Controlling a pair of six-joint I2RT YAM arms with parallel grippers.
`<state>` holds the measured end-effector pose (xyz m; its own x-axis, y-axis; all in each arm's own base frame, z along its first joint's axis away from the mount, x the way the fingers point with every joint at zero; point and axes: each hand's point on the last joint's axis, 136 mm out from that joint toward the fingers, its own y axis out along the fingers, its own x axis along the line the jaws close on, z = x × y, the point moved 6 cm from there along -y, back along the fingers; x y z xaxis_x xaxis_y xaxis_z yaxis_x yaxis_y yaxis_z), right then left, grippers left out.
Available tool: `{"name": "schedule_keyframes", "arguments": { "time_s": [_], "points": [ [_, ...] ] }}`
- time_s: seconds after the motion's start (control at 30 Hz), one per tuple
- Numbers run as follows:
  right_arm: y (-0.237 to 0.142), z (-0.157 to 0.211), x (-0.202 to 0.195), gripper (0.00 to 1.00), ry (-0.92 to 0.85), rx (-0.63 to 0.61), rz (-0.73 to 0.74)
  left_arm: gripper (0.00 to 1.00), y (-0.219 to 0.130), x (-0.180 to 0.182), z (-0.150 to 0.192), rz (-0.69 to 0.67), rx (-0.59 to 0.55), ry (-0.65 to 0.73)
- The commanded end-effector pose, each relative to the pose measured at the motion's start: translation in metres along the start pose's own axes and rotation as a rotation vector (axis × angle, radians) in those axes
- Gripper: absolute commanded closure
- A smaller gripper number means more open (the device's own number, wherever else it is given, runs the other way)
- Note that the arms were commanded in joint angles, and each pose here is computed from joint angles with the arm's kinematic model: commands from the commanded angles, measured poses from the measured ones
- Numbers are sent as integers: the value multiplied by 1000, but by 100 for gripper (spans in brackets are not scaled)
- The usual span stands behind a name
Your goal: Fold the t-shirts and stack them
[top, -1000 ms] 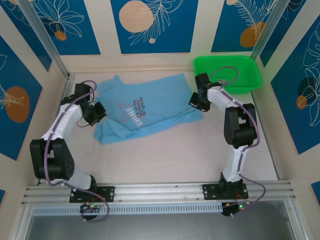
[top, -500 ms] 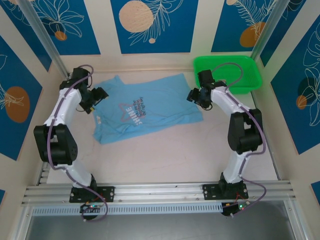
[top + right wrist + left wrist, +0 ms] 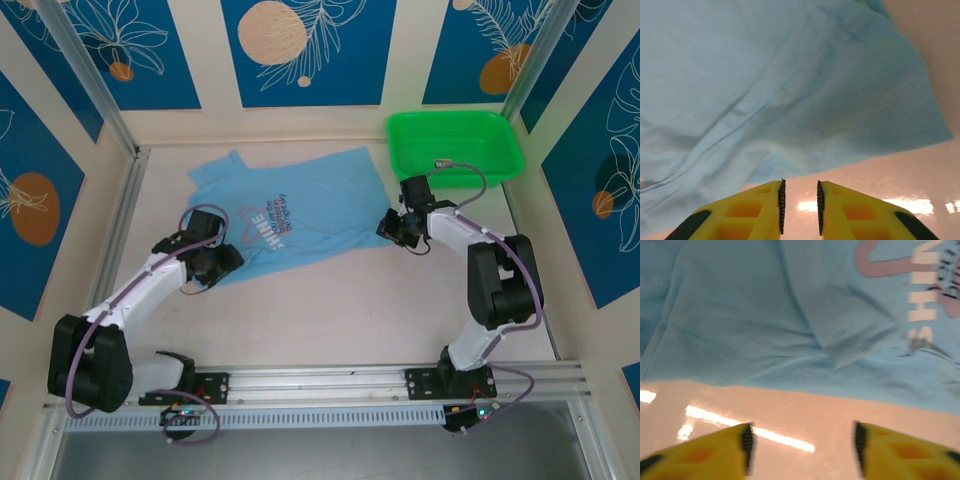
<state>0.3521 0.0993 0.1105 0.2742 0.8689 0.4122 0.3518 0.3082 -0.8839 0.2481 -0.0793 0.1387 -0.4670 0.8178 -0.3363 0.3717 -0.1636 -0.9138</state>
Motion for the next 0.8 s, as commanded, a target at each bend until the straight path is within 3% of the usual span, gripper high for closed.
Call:
{"name": "schedule_keyframes", "arguments": {
  "time_s": [0.0,0.13,0.23,0.47,0.77],
  "points": [
    [3,-10,-2,66,7,10,57,30,7,-1,-3,-14,-63,17],
    [7,-4,-10,55,28,20,101,22,16,25,11,-99,-87,1],
    [9,-1,-15,54,40,25,115,18,17,38,12,-137,-137,-28],
    [8,0,-27,54,71,19,183,27,24,51,7,-213,-194,-64],
    [13,-11,-37,54,91,33,214,33,50,55,-6,-178,-194,-134]
  ]
}}
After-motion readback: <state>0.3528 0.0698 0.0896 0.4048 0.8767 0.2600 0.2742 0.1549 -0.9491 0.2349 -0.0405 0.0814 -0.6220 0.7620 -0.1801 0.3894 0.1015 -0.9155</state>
